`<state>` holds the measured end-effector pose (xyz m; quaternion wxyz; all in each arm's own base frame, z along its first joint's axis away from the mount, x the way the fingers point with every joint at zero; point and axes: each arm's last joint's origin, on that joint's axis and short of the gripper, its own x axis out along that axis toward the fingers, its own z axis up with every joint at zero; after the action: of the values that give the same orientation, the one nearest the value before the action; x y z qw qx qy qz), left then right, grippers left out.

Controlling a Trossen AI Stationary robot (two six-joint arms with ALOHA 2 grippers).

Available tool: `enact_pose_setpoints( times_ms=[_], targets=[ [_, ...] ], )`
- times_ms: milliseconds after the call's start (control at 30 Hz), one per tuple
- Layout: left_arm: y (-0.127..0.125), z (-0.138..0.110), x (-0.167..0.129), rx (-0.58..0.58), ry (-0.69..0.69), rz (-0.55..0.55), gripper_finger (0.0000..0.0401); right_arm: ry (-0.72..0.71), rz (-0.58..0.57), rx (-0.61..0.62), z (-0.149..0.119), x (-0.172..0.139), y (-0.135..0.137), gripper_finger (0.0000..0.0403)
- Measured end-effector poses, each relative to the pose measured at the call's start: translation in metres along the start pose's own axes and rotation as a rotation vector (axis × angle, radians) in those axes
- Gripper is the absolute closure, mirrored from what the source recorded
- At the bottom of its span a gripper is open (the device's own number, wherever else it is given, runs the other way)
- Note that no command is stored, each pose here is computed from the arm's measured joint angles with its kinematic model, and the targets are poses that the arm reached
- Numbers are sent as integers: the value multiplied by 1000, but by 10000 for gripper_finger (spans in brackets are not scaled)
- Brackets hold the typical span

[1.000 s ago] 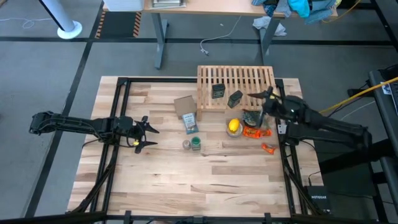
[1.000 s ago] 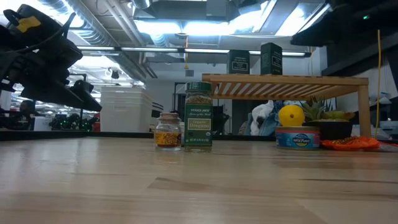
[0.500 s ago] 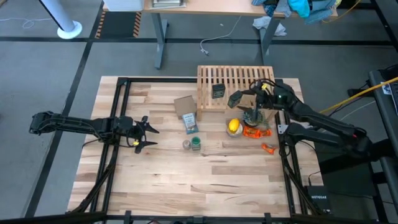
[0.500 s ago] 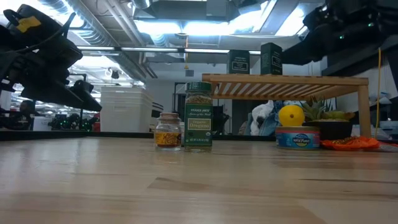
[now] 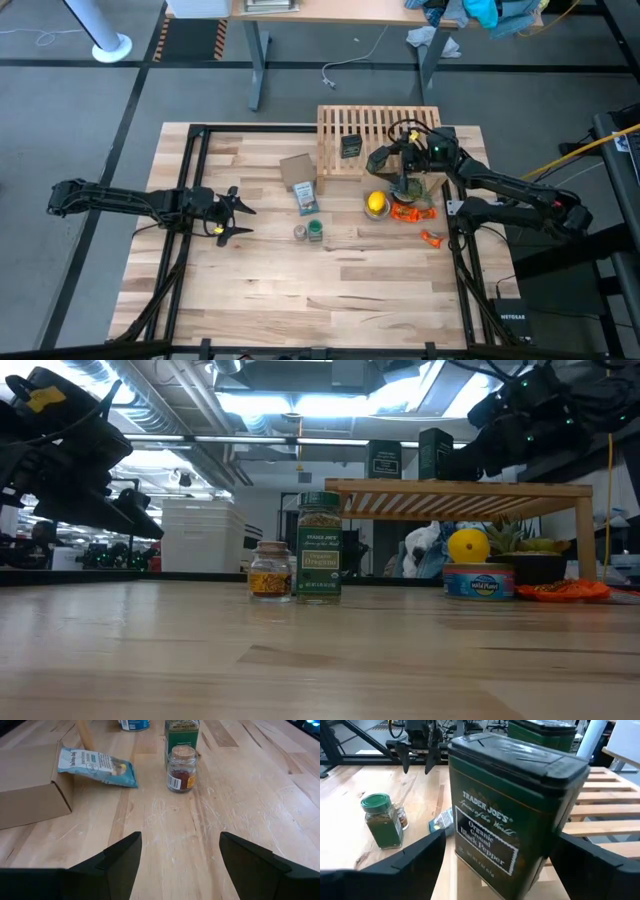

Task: Shelf spices
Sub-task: Remove the right black seasoning can from the shelf

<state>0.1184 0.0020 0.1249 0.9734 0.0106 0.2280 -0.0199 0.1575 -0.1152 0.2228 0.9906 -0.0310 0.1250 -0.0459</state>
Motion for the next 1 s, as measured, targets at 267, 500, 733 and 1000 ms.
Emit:
enact_pose_setpoints(
  times_ms=[267,500,733,1000],
  targets=[
    [0,0,0,0,0,0,141,28,-62,77,-2,0,-1,61],
    [0,0,0,0,0,0,141,32,-61,81,-2,0,-1,61],
    [0,0,0,0,0,0,141,30,-51,81,-2,0,-1,61],
    [0,0,0,0,0,0,141,10,42,95,-2,0,2,144]
  ],
)
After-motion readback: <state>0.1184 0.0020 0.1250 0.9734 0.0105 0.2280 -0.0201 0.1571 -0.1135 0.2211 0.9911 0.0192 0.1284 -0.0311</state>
